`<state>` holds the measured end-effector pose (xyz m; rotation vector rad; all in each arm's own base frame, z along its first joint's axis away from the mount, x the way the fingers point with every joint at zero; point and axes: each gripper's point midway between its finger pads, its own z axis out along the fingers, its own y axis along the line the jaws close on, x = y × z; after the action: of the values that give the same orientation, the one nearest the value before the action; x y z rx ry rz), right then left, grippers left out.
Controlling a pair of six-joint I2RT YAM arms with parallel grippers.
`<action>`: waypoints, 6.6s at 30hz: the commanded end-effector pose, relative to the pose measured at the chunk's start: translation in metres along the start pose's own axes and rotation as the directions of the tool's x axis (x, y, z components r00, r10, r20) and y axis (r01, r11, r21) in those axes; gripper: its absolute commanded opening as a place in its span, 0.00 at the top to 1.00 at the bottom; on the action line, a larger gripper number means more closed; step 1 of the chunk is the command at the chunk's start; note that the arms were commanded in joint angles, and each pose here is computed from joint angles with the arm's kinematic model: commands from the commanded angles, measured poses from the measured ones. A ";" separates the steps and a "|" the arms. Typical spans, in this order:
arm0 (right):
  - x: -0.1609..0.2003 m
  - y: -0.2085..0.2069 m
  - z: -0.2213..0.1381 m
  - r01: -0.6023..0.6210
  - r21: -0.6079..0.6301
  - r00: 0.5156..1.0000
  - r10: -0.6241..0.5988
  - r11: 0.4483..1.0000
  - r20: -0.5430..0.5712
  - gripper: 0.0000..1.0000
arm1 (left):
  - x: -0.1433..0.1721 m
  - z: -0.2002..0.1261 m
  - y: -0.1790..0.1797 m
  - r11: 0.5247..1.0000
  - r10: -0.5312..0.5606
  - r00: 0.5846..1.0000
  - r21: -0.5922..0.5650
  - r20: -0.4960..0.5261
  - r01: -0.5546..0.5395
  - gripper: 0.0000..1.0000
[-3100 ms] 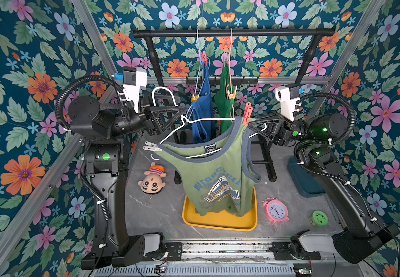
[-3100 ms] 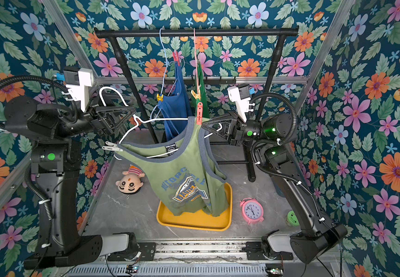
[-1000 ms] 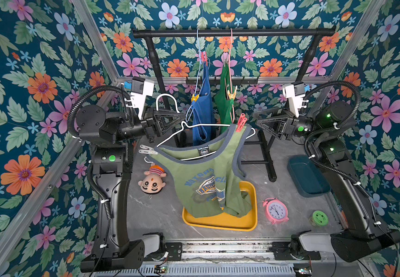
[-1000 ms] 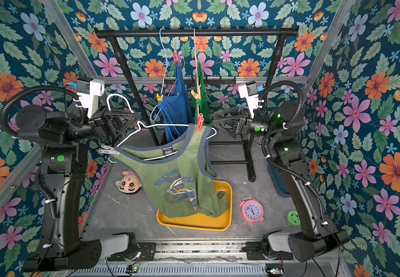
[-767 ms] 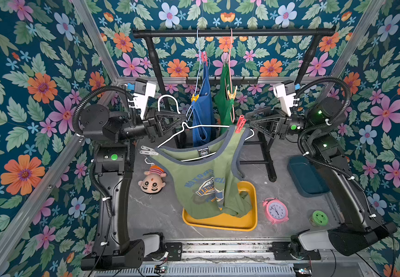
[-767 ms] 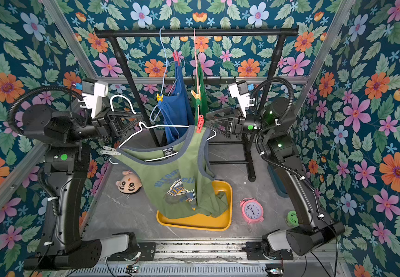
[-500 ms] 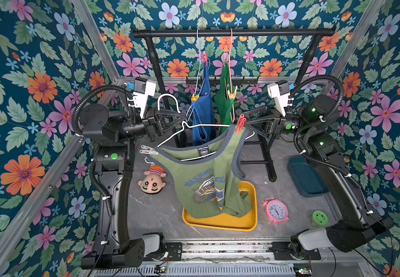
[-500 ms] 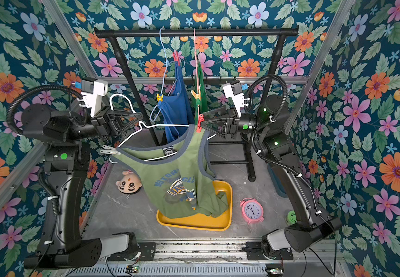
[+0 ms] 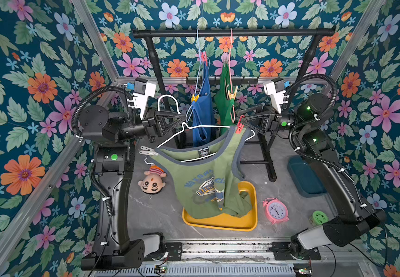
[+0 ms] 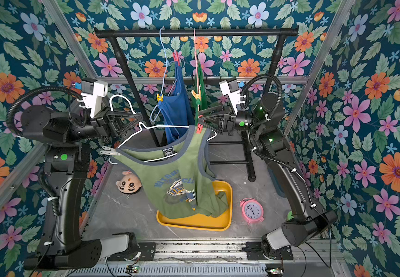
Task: Remove the clothespins securing tank tops to the hanger
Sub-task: Remove the clothespin from the hanger, then place the clothespin in the storage box, then adjust the hanger.
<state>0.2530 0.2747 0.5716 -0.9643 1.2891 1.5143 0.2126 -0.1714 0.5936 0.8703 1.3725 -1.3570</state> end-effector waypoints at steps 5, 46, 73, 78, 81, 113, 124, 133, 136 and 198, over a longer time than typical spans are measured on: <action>0.000 0.012 0.002 0.014 -0.053 1.000 -0.014 0.999 -0.007 0.51 | -0.004 0.000 -0.003 1.000 0.028 1.000 0.004 0.007 -0.028 1.00; -0.006 0.012 -0.002 0.078 0.018 0.996 -0.079 0.997 0.038 0.84 | -0.002 0.001 0.004 1.000 0.016 1.000 0.004 0.007 -0.016 1.00; -0.012 -0.040 -0.103 -0.065 0.375 0.984 -0.002 0.925 0.176 0.92 | -0.002 0.001 -0.002 0.999 0.029 0.999 0.024 -0.012 -0.029 1.00; 0.029 -0.059 -0.154 -0.152 0.571 0.977 0.035 0.807 0.210 0.95 | -0.002 0.000 -0.005 0.999 0.037 0.999 0.029 -0.016 -0.037 1.00; 0.059 -0.077 -0.196 -0.242 0.702 0.962 0.073 0.670 0.262 0.96 | -0.002 0.000 -0.007 0.999 0.041 0.999 0.033 -0.020 -0.041 1.00; 0.290 -0.152 -0.463 -0.253 0.787 0.927 0.093 -0.563 0.365 0.97 | 0.006 0.004 -0.006 0.993 0.108 0.994 0.042 -0.003 -0.108 1.00; 0.322 -0.177 -0.500 -0.184 0.719 0.916 0.148 -0.671 0.372 0.89 | 0.013 0.004 -0.005 0.993 0.108 0.994 0.043 -0.005 -0.107 1.00; 0.351 -0.204 -0.509 -0.161 0.723 0.866 0.255 -0.672 0.431 0.89 | 0.009 0.003 -0.015 0.991 0.123 0.992 0.045 0.001 -0.123 1.00; 0.357 -0.213 -0.510 -0.138 0.729 0.834 0.318 -0.671 0.450 0.89 | 0.009 0.003 -0.017 0.991 0.125 0.992 0.051 -0.002 -0.125 1.00; 0.032 0.049 0.032 0.225 0.280 0.946 -0.140 0.933 -0.293 0.55 | 0.028 0.015 0.016 0.995 0.003 0.998 0.097 -0.063 0.003 1.00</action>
<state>0.1987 0.3021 0.5681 -0.9975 1.5411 1.0385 0.2264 -0.1874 0.5594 0.9757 1.3795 -1.4222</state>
